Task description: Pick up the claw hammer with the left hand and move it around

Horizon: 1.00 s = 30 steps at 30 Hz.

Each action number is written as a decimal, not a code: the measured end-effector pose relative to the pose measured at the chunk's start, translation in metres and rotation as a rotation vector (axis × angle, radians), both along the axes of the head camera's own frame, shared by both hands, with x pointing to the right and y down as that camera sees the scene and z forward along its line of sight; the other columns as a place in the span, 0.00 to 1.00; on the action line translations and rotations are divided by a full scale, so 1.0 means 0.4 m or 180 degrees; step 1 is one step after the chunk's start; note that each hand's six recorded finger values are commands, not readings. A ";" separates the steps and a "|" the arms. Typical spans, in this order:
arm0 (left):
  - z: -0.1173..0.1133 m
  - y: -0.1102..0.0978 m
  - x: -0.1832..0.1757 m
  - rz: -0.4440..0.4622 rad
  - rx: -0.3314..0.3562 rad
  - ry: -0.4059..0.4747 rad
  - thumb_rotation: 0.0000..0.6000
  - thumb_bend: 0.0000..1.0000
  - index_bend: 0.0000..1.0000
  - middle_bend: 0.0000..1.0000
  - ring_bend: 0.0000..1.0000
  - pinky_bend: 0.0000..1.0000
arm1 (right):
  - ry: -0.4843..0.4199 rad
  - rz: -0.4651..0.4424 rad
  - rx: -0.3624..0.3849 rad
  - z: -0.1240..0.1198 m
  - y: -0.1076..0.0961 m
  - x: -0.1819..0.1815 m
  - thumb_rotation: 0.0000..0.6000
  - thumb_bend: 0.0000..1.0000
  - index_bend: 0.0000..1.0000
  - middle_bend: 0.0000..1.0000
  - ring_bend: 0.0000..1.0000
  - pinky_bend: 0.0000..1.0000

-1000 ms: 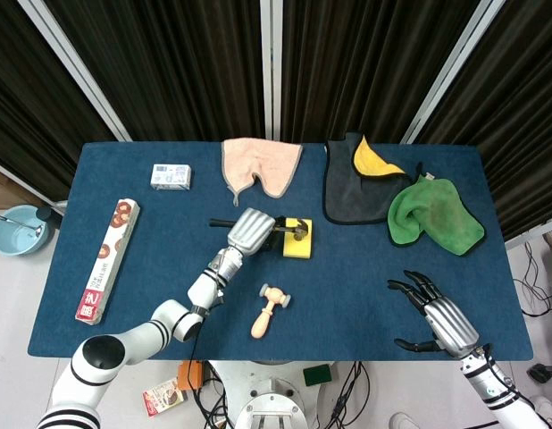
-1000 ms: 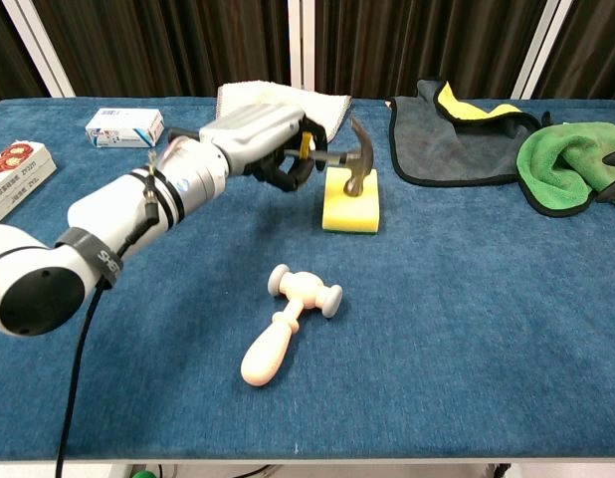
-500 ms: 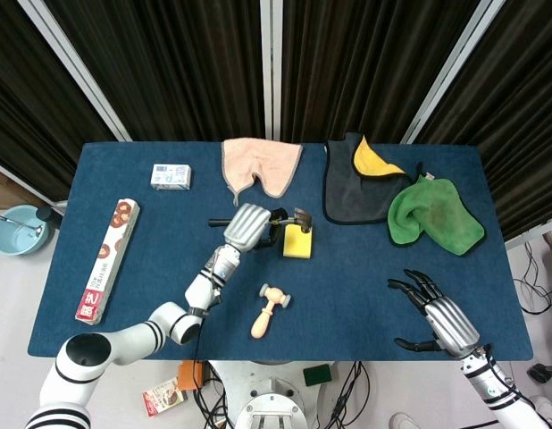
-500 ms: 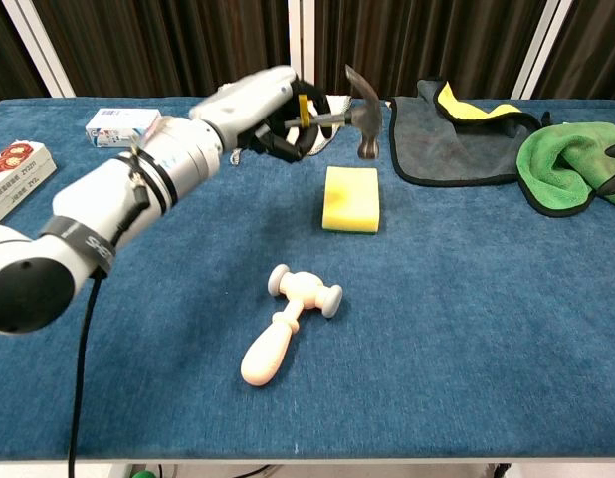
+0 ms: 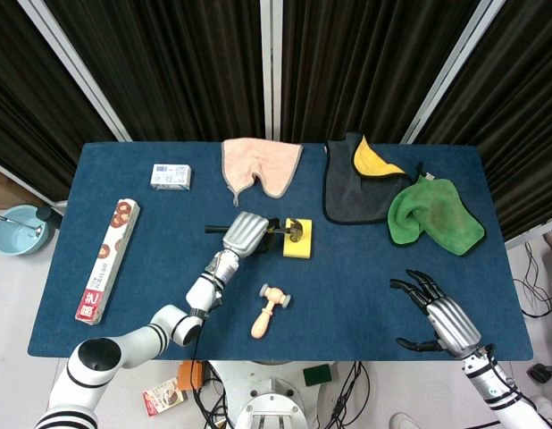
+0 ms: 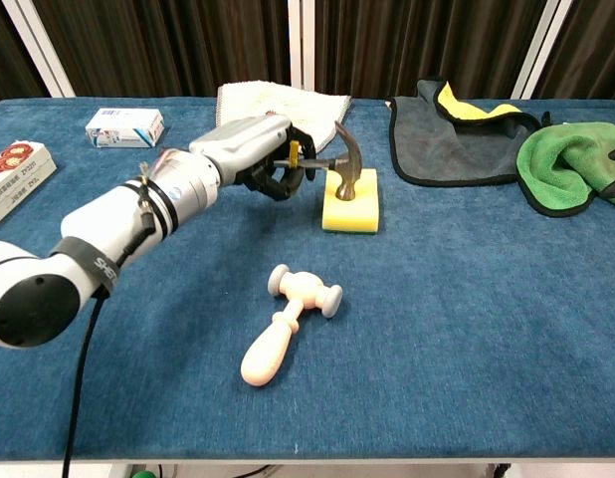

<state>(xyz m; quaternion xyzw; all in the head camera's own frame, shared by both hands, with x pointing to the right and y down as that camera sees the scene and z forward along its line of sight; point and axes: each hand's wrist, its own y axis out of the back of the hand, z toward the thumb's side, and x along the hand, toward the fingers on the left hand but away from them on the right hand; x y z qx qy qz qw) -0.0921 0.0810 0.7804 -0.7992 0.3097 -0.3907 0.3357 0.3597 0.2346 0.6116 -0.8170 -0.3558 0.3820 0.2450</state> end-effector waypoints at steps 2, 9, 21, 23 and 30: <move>-0.005 -0.004 0.000 -0.0032 0.0008 0.0044 1.00 1.00 0.87 0.89 0.91 1.00 | 0.0000 0.0007 0.0008 -0.002 -0.001 0.002 1.00 0.11 0.13 0.19 0.00 0.06; -0.072 -0.040 -0.014 -0.0199 0.0168 0.0364 1.00 1.00 0.87 0.89 0.91 1.00 | -0.0028 -0.0006 0.0060 -0.010 -0.006 -0.002 1.00 0.11 0.13 0.19 0.00 0.06; -0.056 -0.079 -0.181 -0.0637 0.0222 0.0068 1.00 1.00 0.68 0.71 0.65 0.69 | -0.0037 -0.0020 0.0020 0.000 -0.004 -0.005 1.00 0.11 0.13 0.19 0.00 0.06; -0.032 -0.073 -0.205 -0.0644 0.0132 -0.0084 1.00 0.98 0.59 0.65 0.57 0.63 | -0.0036 -0.0020 0.0017 0.000 -0.003 -0.004 1.00 0.11 0.13 0.19 0.00 0.06; -0.001 -0.055 -0.258 -0.0611 -0.0077 -0.0362 1.00 0.69 0.25 0.33 0.25 0.35 | -0.0035 -0.0019 0.0034 -0.005 -0.002 -0.004 1.00 0.11 0.13 0.19 0.00 0.06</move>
